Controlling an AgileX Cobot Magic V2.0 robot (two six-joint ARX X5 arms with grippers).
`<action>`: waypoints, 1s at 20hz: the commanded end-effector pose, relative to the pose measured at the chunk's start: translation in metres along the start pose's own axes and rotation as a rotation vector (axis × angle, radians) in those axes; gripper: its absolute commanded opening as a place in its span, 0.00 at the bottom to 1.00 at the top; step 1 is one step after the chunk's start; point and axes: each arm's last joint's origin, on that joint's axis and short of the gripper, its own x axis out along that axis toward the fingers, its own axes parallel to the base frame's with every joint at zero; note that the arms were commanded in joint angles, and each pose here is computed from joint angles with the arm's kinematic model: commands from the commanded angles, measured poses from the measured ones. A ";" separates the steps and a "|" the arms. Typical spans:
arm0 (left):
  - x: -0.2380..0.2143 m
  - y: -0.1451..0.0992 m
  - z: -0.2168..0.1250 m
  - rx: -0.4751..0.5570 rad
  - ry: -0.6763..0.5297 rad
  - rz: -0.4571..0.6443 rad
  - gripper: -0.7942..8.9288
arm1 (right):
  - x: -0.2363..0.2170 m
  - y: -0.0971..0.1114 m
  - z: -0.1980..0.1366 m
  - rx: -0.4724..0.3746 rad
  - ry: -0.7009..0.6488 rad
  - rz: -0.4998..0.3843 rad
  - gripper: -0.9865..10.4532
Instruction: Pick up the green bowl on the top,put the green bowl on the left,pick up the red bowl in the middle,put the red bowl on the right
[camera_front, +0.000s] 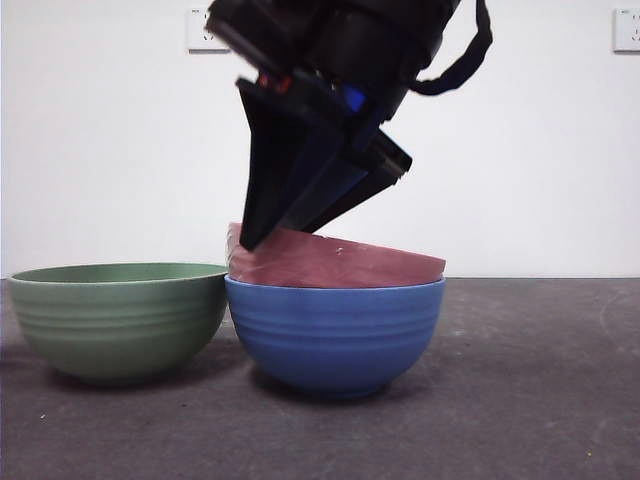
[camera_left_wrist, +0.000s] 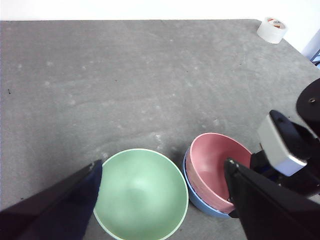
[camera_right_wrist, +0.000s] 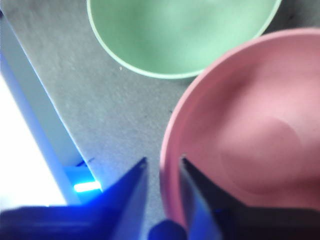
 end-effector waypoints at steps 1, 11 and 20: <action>-0.001 0.000 -0.001 -0.007 0.000 -0.002 0.50 | 0.004 0.000 0.000 -0.014 0.008 -0.005 0.09; -0.001 0.000 -0.001 -0.006 0.008 0.002 0.50 | -0.009 0.005 0.005 -0.034 -0.040 -0.078 0.07; 0.000 0.000 0.000 -0.002 -0.004 0.001 0.50 | -0.053 0.017 0.006 -0.064 -0.168 -0.195 0.07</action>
